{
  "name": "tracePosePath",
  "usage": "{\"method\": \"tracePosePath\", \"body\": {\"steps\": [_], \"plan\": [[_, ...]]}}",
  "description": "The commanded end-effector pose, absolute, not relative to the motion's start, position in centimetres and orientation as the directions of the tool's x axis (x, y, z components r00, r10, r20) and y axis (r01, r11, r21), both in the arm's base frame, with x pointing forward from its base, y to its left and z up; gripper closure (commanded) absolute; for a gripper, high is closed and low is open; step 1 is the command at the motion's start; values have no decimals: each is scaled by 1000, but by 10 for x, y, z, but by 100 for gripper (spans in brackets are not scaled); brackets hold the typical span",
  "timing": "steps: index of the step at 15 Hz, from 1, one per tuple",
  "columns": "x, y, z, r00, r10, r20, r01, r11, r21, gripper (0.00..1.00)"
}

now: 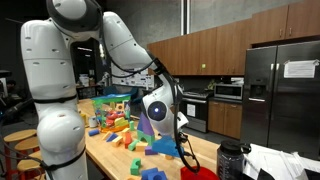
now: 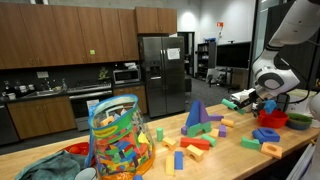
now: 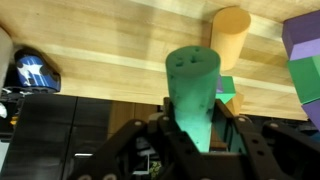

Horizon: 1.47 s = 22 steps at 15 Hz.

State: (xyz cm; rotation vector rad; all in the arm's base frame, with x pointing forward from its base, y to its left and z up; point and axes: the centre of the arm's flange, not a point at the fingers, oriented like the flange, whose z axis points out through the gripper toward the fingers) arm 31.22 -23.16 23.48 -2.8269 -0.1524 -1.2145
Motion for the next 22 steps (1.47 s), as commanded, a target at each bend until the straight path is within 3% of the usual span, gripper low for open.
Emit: {"method": "tracePosePath", "body": {"steps": [1, 10, 22], "plan": [[302, -226, 240, 665, 162, 729, 213, -977, 23, 84], [278, -226, 242, 576, 470, 669, 500, -850, 167, 84], [253, -217, 233, 347, 830, 436, 824, -492, 282, 84]]}}
